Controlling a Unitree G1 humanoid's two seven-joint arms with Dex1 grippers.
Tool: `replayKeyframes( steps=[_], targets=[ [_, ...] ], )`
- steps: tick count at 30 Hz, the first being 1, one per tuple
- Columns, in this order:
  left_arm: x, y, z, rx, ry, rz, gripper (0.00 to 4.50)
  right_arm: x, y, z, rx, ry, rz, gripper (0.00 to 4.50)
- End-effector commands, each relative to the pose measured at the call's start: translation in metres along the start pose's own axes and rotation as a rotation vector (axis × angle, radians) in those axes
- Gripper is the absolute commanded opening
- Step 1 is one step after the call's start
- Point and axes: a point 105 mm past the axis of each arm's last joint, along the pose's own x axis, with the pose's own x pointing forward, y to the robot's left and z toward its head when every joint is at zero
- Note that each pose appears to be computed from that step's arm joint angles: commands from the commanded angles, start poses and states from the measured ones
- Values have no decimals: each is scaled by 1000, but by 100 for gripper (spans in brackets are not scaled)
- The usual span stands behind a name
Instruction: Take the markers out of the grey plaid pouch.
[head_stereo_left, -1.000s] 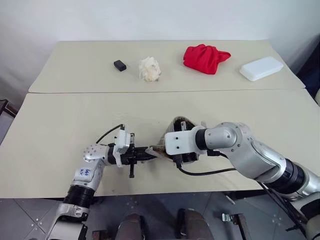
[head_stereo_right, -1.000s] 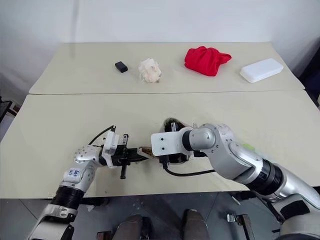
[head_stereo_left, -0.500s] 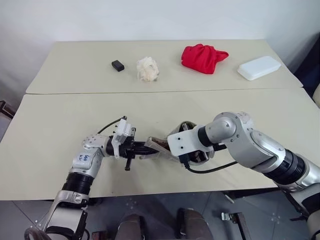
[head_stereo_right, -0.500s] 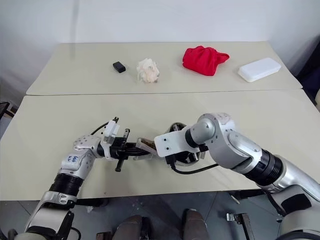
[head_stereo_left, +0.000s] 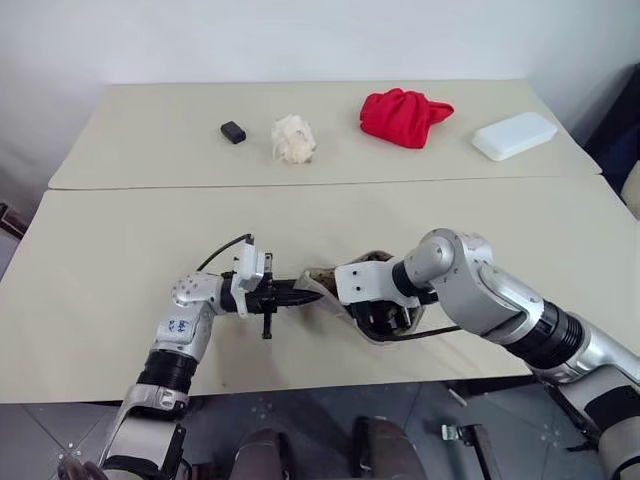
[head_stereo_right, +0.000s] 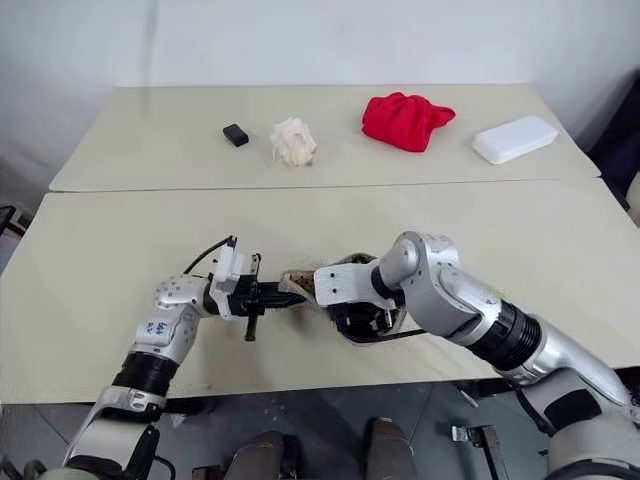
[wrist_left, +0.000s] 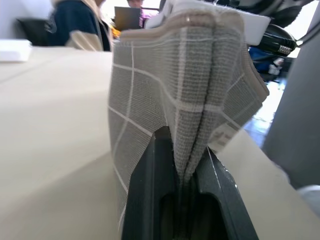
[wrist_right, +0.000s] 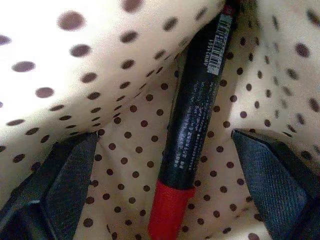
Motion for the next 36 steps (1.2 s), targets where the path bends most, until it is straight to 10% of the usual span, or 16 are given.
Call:
replayKeyframes(
  steps=[1, 14, 21, 36],
  targets=[
    [-5, 0, 14, 78, -39, 31, 0, 11, 6, -13, 117, 42, 17, 447],
    [-14, -10, 10, 51, 1, 15, 0, 1, -26, -4, 95, 76, -191, 447],
    [-17, -14, 8, 37, 19, 16, 0, -17, -28, 11, -11, 25, -239, 254],
    [-14, -19, 6, 15, 9, 3, 0, -10, -29, 29, -114, -31, -265, 254]
  ],
)
